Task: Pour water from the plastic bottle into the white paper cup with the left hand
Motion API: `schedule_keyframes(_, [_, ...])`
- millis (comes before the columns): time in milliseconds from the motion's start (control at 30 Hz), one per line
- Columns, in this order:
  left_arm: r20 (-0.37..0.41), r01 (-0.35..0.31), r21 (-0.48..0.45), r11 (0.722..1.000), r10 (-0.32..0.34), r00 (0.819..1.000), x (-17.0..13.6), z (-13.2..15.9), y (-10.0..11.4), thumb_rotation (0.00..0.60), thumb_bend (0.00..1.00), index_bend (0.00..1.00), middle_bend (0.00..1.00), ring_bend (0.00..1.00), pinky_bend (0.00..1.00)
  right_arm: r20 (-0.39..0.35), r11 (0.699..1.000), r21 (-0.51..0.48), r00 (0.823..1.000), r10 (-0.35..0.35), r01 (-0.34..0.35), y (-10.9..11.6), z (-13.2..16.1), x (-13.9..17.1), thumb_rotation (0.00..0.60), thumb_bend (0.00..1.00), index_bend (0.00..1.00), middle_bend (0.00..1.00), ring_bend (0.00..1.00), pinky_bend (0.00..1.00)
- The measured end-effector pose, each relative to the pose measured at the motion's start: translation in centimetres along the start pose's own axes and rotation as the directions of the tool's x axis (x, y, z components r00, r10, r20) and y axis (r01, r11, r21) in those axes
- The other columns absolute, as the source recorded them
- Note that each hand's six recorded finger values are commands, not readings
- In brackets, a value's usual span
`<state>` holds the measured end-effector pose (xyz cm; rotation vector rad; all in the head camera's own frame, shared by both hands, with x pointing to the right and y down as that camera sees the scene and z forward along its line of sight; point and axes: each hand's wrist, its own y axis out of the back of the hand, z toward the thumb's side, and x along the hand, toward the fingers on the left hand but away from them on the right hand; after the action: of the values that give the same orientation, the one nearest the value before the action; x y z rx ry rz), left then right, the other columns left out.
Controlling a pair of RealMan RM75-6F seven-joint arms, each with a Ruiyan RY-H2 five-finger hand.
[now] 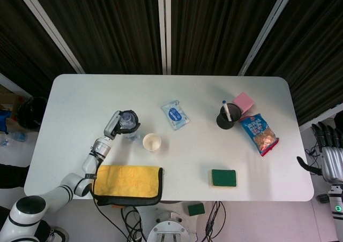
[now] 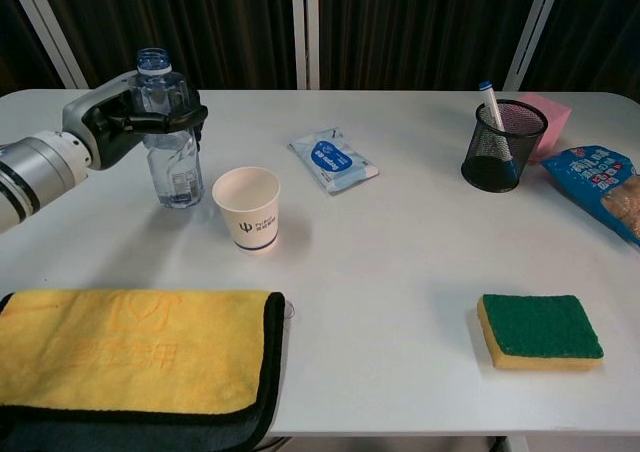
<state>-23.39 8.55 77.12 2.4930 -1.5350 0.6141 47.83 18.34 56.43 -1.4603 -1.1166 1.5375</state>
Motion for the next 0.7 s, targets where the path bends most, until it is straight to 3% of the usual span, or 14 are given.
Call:
schedule_keyframes(200, [0.078, -0.008, 0.185, 0.983, -0.006, 0.997, -0.3, 1.7, 0.3, 0.600, 0.34, 0.71, 0.70, 0.65, 0.58, -0.005, 1.000, -0.001, 1.000, -0.006, 0.006, 0.1, 0.2, -0.1, 0.539, 0.20, 0.00, 0.00, 0.00, 0.00])
schedule_keyframes(333, [0.117, -0.032, 0.356, 0.934, -0.011, 0.993, -0.6, 2.4, 0.5, 0.600, 0.33, 0.71, 0.70, 0.66, 0.58, -0.010, 1.000, -0.002, 1.000, -0.011, 0.011, 0.2, 0.3, 0.0, 0.540, 0.20, 0.00, 0.00, 0.00, 0.00])
schedule_keyframes(433, [0.132, -0.053, 0.491, 0.870, -0.014, 0.991, -0.8, 2.5, 0.7, 0.600, 0.33, 0.71, 0.70, 0.65, 0.58, -0.018, 1.000, -0.005, 1.000, -0.022, 0.022, 0.5, 0.5, 0.0, 0.539, 0.20, 0.00, 0.00, 0.00, 0.00])
schedule_keyframes(567, [0.142, -0.078, 0.656, 0.750, -0.021, 0.990, -1.3, 2.1, 1.0, 0.600, 0.33, 0.71, 0.70, 0.65, 0.58, -0.033, 0.999, -0.006, 0.999, -0.041, 0.041, 1.2, 0.8, 0.1, 0.540, 0.20, 0.00, 0.00, 0.00, 0.00])
schedule_keyframes(700, [0.156, -0.100, 0.759, 0.643, -0.030, 0.987, -1.7, 1.7, 1.2, 0.600, 0.34, 0.71, 0.70, 0.65, 0.58, -0.036, 0.998, -0.006, 0.998, -0.056, 0.056, 1.7, 0.9, 0.2, 0.539, 0.20, 0.00, 0.00, 0.00, 0.00])
